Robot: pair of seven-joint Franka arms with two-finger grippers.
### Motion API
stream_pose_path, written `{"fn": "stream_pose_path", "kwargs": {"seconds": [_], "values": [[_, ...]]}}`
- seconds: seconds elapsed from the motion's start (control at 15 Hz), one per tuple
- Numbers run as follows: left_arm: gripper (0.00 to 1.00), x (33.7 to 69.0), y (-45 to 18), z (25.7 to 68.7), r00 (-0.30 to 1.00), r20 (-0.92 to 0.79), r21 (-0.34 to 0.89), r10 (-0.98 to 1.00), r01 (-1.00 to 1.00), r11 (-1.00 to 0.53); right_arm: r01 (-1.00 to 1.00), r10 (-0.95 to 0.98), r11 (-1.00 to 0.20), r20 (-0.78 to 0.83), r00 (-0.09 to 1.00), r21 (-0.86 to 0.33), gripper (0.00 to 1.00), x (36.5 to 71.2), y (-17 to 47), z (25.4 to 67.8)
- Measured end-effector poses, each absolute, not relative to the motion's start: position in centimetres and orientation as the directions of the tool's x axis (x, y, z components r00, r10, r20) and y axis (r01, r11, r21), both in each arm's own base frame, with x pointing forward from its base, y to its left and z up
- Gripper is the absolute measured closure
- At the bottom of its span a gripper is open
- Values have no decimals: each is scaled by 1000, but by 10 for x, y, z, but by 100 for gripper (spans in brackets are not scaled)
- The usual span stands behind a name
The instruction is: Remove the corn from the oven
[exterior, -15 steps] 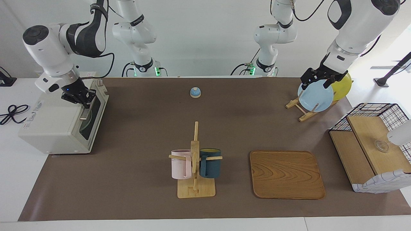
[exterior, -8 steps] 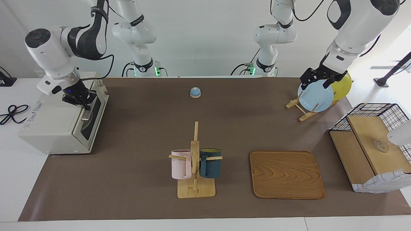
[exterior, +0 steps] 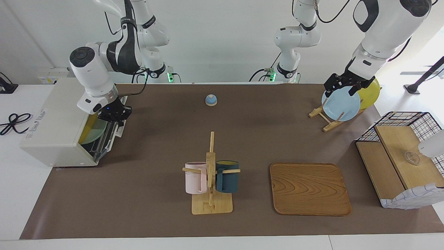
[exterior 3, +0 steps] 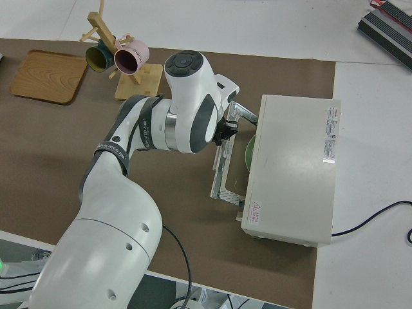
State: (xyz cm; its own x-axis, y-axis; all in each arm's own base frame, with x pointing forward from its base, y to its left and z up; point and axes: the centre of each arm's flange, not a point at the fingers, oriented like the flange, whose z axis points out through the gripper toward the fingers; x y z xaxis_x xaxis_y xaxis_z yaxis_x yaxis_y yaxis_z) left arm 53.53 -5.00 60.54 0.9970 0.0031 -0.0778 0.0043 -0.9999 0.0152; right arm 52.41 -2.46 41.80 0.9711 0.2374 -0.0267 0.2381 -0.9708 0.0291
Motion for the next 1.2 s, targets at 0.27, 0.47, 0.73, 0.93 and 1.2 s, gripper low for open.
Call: {"fn": "stream_pose_path", "kwargs": {"seconds": [0.27,0.47,0.73,0.93,1.2], "values": [[0,535,-50,605,997,-78,15,3,4,-1000,264,264,-964,-2,964,25,99,530,-4,381],[0,535,-50,605,997,-78,15,3,4,-1000,245,245,-969,17,969,28,99,528,9,348],[0,535,-50,605,997,-78,15,3,4,-1000,248,248,-968,17,969,28,99,528,14,313],[0,535,-49,605,997,-78,15,5,7,-1000,231,231,-973,10,973,26,99,530,14,300],[0,535,-49,605,997,-78,15,5,7,-1000,185,186,-983,31,982,15,99,533,37,305]]}}
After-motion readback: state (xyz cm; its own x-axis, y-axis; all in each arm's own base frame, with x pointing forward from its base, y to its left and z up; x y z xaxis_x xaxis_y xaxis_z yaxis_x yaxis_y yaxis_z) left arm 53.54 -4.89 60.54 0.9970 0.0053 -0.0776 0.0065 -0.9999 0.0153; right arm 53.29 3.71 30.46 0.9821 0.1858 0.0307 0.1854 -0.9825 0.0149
